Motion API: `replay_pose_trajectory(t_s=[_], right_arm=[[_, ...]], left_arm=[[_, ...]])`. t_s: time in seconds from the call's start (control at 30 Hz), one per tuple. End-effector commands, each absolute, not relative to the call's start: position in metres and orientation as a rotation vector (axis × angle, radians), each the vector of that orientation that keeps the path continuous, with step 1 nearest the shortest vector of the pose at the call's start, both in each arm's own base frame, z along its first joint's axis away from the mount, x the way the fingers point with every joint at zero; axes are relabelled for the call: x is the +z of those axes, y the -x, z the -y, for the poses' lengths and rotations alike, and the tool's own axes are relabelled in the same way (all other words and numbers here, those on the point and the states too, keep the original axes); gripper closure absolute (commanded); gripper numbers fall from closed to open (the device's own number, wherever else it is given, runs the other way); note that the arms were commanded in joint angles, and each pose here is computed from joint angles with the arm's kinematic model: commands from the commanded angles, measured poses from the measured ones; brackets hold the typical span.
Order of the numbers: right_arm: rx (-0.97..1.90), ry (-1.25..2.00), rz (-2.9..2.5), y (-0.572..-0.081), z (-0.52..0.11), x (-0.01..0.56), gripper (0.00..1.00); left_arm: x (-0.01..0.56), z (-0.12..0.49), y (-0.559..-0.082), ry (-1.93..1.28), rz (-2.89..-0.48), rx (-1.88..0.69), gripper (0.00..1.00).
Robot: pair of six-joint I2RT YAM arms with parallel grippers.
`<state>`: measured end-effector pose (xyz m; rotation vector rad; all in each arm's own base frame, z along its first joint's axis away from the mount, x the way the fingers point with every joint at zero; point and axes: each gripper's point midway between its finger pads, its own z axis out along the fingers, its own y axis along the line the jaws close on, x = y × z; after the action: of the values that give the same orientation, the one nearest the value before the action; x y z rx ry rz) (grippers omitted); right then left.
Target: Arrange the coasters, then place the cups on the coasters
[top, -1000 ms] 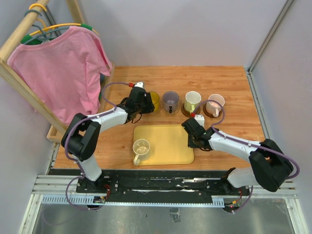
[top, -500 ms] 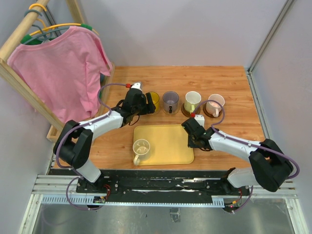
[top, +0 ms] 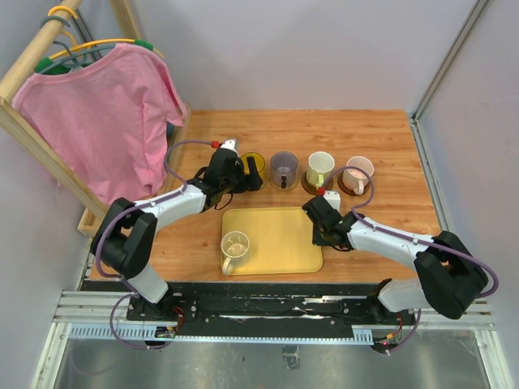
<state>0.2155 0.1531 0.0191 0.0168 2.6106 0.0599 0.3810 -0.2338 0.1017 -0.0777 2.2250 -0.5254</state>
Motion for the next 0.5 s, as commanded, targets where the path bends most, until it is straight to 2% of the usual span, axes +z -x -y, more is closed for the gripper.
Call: replay_pose_trajectory(t_s=[0.0,0.47], right_arm=[[-0.040,0.025,-2.743,-0.181,-0.135,-0.007,0.99],[-0.041,0.018,-2.741,-0.180,-0.134,-0.007,0.99]], left_arm=[[0.102,0.246,-0.382,0.050,-2.203,-0.586,0.07],[0.095,0.262,-0.379,0.007,-2.212,-0.637,0.09]])
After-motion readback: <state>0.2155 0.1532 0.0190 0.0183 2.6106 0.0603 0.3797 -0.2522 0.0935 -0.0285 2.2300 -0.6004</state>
